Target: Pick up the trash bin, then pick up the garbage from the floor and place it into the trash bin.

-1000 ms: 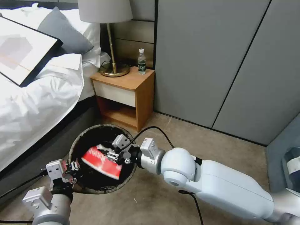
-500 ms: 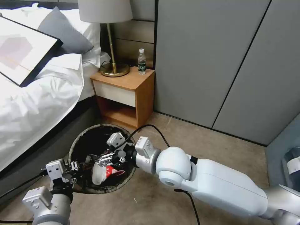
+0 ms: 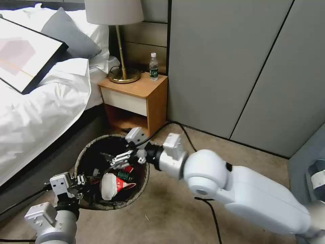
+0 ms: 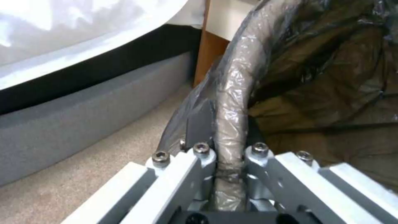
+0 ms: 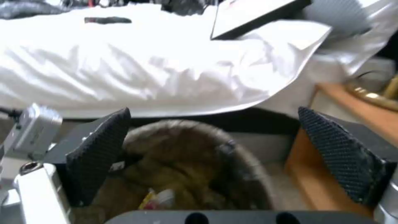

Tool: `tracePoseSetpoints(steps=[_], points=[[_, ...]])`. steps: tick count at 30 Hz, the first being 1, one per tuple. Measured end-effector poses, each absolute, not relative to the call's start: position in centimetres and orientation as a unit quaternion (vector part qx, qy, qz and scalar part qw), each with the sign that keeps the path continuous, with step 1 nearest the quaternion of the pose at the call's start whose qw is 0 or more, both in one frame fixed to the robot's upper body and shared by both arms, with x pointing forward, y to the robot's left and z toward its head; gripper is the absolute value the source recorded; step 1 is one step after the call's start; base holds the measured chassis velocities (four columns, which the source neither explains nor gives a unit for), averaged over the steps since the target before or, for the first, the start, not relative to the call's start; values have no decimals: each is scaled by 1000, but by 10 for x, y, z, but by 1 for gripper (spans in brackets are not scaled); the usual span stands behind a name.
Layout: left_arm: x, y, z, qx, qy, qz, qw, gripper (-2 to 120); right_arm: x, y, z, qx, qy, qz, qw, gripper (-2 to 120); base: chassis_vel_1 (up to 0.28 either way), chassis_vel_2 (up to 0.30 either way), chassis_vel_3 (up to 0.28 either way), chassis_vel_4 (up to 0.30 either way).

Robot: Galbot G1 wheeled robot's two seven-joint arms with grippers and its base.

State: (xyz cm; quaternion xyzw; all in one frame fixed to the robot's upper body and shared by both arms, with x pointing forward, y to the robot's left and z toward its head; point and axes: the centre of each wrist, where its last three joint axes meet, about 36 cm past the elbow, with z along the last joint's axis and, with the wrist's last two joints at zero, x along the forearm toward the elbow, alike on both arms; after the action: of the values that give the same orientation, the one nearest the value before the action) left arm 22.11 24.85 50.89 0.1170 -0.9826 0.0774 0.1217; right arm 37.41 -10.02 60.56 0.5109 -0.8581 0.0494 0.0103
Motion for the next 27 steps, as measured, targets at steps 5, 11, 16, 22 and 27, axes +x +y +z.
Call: tracePoseSetpoints(steps=[5, 11, 16, 22, 27], points=[[221, 249, 509, 117, -983, 78, 121, 3, 375, -120, 606, 482, -875, 42, -7, 100, 0, 0, 0, 0], [221, 249, 509, 117, -982, 77, 123, 3, 376, -145, 589, 418, -907, 54, -15, 100, 0, 0, 0, 0], [222, 249, 509, 117, -983, 77, 122, 3, 374, -163, 571, 356, -931, 71, -30, 100, 0, 0, 0, 0], [222, 250, 510, 118, -983, 75, 122, 3, 364, -191, 536, 295, -950, 93, -37, 100, 0, 0, 0, 0], [223, 250, 510, 118, -983, 75, 120, 3, 345, -207, 525, 254, -963, 81, -30, 100, 0, 0, 0, 0]])
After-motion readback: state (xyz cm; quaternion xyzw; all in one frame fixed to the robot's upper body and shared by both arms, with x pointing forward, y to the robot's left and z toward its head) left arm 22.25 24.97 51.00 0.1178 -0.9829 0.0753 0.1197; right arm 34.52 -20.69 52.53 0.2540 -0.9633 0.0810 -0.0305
